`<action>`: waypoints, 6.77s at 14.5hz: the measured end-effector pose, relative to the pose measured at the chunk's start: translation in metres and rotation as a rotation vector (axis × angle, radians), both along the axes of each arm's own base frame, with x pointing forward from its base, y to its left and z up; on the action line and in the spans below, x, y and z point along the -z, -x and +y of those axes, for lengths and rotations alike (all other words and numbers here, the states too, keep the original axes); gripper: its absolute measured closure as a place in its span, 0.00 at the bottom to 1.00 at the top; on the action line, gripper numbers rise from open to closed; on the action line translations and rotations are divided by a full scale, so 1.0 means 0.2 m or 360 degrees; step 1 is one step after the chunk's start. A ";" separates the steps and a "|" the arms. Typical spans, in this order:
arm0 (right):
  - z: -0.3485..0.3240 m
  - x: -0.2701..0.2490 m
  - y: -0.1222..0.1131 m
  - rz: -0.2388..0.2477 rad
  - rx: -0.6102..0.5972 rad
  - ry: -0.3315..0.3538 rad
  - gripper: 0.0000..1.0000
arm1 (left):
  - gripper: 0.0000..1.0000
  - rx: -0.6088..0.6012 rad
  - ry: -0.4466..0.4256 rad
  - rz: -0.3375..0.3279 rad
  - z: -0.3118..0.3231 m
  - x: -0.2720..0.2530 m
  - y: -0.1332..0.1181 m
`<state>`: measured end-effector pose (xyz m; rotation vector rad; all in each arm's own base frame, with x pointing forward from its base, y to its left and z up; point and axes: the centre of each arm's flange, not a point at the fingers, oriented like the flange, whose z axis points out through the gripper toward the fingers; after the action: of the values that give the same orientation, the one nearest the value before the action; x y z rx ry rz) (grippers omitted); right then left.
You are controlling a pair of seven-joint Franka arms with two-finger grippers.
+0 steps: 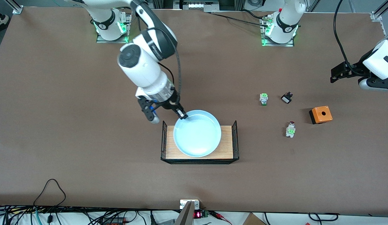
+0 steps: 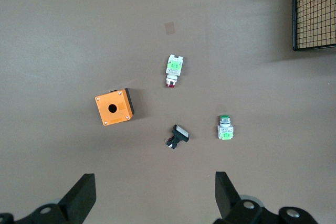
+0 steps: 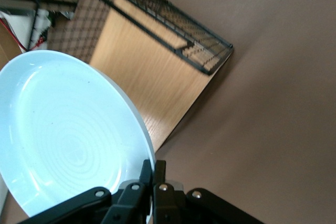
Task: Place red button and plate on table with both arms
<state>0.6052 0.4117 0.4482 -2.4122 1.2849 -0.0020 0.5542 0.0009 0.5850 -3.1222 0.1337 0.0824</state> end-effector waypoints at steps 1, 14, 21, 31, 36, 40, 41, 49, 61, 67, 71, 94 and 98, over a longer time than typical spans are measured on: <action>-0.09 -0.08 -0.02 0.0004 -0.0004 0.0008 0.97 | 0.00 0.0000 0.0000 0.0000 0.00 0.00 0.00; -1.41 -0.22 -0.24 0.0136 -0.0806 0.0084 0.97 | 0.00 -0.0002 0.0000 0.0000 0.00 0.00 0.00; -1.76 0.02 -0.19 0.0150 -0.1240 0.0193 0.97 | 0.00 -0.0002 0.0000 0.0000 0.00 0.00 0.00; -2.20 0.50 0.09 0.0321 -0.1673 0.0212 0.97 | 0.00 -0.0007 0.0000 0.0000 0.01 0.00 0.00; -2.27 0.69 0.20 0.0266 -0.1729 0.0278 0.97 | 0.00 -0.0007 0.0000 0.0000 0.01 0.00 0.00; -2.28 0.87 0.37 0.0203 -0.1720 0.0341 0.97 | 0.00 -0.0007 0.0000 0.0000 0.01 0.00 0.00; -2.28 0.91 0.41 0.0197 -0.1719 0.0349 0.97 | 0.00 -0.0007 0.0000 0.0000 0.01 0.00 0.00; -2.39 1.17 0.65 0.0183 -0.1753 0.0355 0.97 | 0.00 -0.0007 0.0000 0.0000 0.01 0.00 0.00; -2.44 1.03 0.61 0.0124 -0.1765 0.0374 0.31 | 0.00 -0.0007 0.0000 0.0000 0.01 0.00 0.00; -2.24 0.57 0.34 0.0233 -0.1642 0.0315 0.00 | 0.00 -0.0007 0.0000 -0.0001 0.01 0.00 0.00; -2.10 0.29 0.21 0.0220 -0.1651 0.0341 0.00 | 0.00 -0.0007 0.0000 -0.0001 0.01 0.00 0.00; -2.25 -0.49 0.18 0.0152 -0.1495 0.0684 0.00 | 0.00 -0.0007 0.0000 -0.0001 0.01 0.00 0.00; -2.25 -0.49 0.19 0.0148 -0.1490 0.0686 0.00 | 0.00 -0.0007 0.0000 -0.0001 0.01 0.00 0.00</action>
<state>0.5674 -0.0380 0.5462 -3.1828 0.0713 0.1071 0.5545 0.0032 0.5852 -3.1226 0.1266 0.0813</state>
